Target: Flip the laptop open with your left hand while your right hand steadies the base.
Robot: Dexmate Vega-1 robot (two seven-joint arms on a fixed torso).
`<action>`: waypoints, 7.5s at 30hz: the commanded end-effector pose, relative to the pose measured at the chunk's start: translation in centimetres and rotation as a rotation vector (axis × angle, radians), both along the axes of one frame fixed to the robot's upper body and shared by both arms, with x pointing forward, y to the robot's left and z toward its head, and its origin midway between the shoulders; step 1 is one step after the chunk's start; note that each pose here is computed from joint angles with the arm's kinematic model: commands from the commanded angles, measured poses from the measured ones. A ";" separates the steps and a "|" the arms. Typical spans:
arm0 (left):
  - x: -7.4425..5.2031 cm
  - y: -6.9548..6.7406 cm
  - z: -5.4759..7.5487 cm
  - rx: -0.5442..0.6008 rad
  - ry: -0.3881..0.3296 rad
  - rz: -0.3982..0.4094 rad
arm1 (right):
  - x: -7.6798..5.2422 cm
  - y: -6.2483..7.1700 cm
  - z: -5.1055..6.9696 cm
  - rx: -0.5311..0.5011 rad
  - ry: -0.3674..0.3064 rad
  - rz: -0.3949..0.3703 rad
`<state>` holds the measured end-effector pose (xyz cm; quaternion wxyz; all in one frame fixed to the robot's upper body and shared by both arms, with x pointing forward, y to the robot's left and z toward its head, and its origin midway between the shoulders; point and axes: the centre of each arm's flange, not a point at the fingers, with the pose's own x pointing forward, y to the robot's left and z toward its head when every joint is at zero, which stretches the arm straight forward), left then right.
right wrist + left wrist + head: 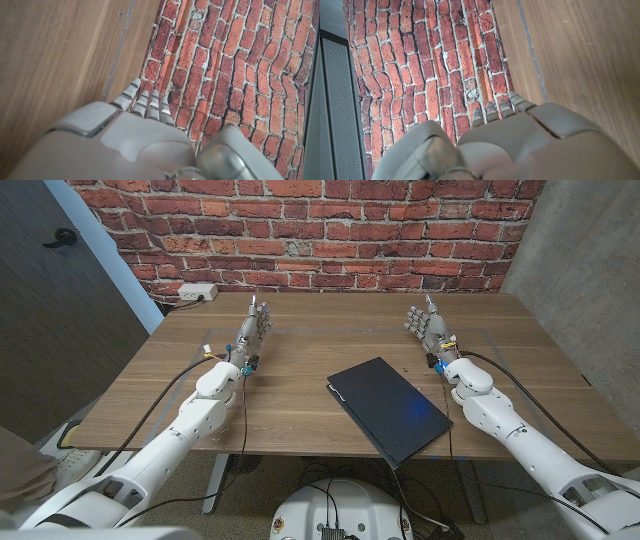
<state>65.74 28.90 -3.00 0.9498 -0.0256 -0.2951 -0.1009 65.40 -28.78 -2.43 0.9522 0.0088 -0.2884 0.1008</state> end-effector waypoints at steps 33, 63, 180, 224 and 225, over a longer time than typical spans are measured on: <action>-3.3 1.1 -1.0 0.169 -0.071 0.077 | -3.9 0.8 -1.4 -0.070 -0.053 -0.066; -4.4 -0.6 -0.8 0.238 -0.116 0.066 | -6.4 -0.8 -2.4 -0.094 -0.097 -0.058; -8.3 -5.7 -2.0 0.501 -0.402 0.154 | -13.5 -1.0 -4.7 -0.257 -0.104 0.031; -10.3 -5.8 -2.4 0.801 -0.655 0.235 | -14.1 -0.9 -5.2 -0.211 -0.091 0.004; -10.3 -5.9 -2.4 0.808 -0.657 0.230 | -14.1 -0.9 -5.2 -0.212 -0.091 0.003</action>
